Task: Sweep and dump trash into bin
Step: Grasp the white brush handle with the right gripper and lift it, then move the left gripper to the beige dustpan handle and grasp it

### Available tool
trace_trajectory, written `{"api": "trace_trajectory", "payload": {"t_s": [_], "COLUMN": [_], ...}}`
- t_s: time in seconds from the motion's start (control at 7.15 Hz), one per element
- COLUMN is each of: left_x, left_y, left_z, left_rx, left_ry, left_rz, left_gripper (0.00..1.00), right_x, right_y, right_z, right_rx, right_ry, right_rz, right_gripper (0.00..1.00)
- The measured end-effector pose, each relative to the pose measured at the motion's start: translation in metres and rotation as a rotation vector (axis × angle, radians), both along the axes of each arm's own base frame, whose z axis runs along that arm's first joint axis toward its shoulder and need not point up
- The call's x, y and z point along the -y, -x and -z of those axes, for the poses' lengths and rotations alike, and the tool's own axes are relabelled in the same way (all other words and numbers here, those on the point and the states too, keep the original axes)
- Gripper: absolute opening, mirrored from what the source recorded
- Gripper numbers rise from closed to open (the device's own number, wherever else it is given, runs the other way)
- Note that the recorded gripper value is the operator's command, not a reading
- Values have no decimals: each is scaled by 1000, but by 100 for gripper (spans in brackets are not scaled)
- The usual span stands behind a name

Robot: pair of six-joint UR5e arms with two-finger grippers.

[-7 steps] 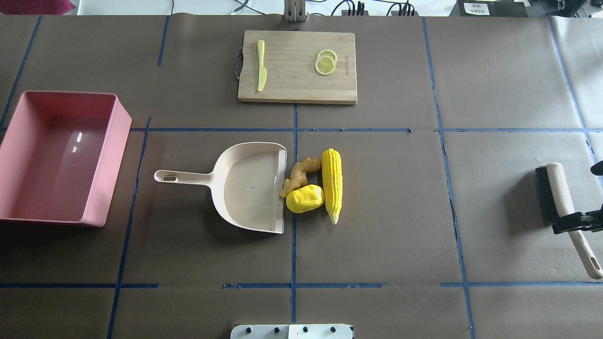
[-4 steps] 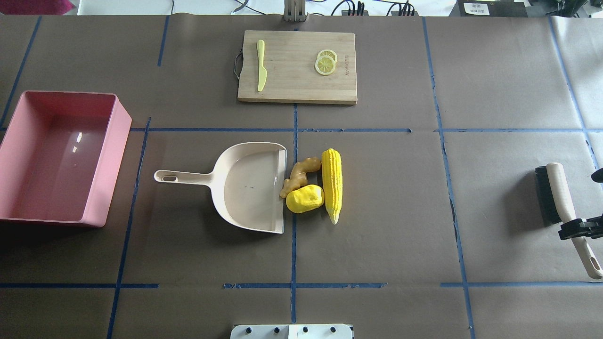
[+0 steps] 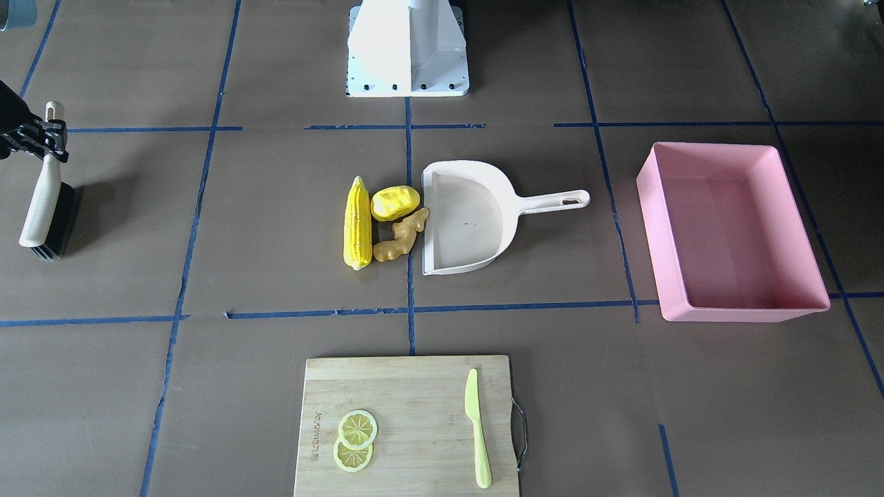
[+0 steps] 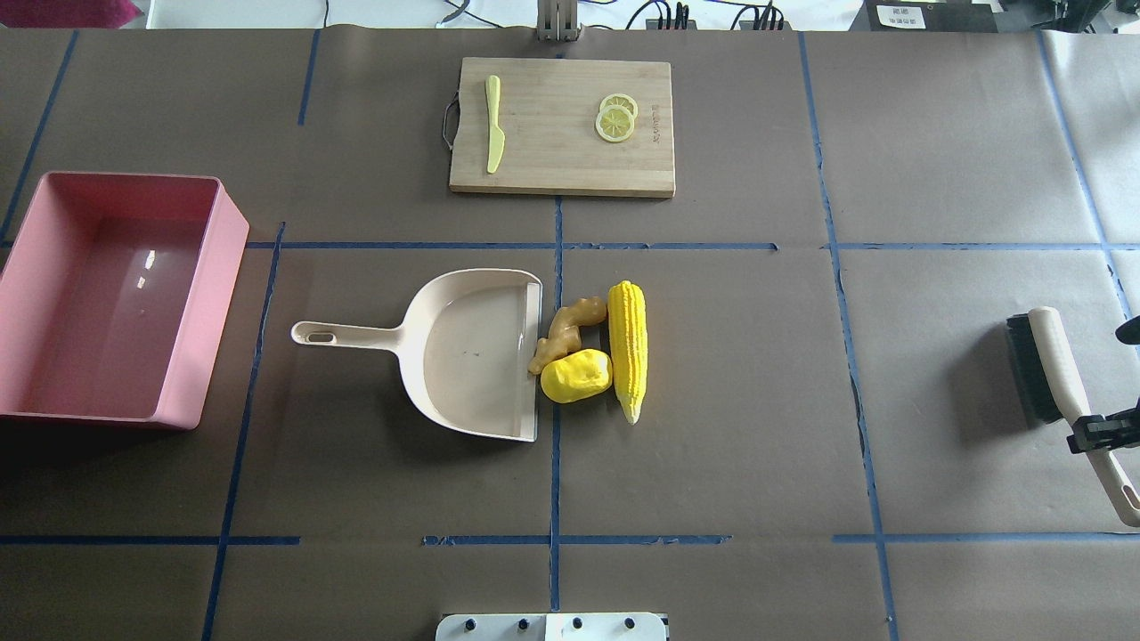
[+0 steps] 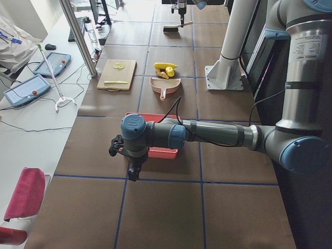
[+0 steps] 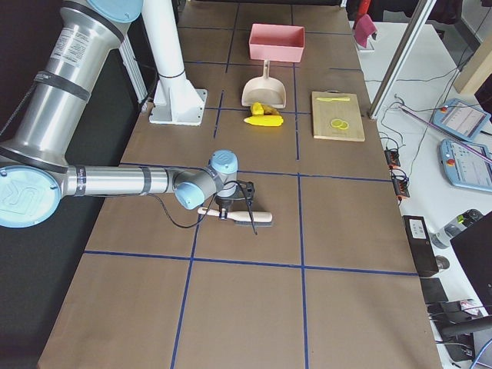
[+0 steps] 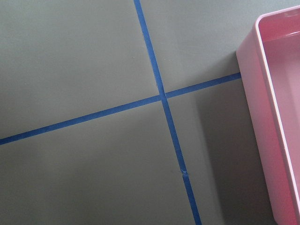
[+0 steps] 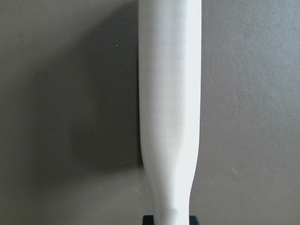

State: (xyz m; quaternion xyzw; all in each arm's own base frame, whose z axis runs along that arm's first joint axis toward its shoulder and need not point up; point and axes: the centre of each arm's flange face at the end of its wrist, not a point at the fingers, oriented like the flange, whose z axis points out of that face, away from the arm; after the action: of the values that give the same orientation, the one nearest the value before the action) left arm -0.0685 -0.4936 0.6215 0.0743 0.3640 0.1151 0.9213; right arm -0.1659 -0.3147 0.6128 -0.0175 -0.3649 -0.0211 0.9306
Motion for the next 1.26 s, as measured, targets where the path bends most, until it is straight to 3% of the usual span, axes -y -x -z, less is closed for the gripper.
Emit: {"api": "trace_trajectory", "payload": {"t_s": [0.28,0.56,0.84,1.12,1.26], "left_x": [0,4,11,14,12], "left_y": [0,-4,-19,-63,-91], "left_z": [3,29,65,123,159], "left_rx": [0,-52,-117,-148,-174], "left_ry": [-8,-75,-251,-477,-544], "left_rz": [-1,-6,-41,-135,-177], "left_gripper": [100,100,100,100,100], "right_x": [0,2,4,5,4], "right_y": [0,3,4,4,4], "right_z": [12,20,23,23,23], "right_rx": [18,24,24,24,24], "right_ry": [-8,-4,-2,-2,-2], "right_rz": [0,0,0,0,0], "right_gripper": [0,0,0,0,0]}}
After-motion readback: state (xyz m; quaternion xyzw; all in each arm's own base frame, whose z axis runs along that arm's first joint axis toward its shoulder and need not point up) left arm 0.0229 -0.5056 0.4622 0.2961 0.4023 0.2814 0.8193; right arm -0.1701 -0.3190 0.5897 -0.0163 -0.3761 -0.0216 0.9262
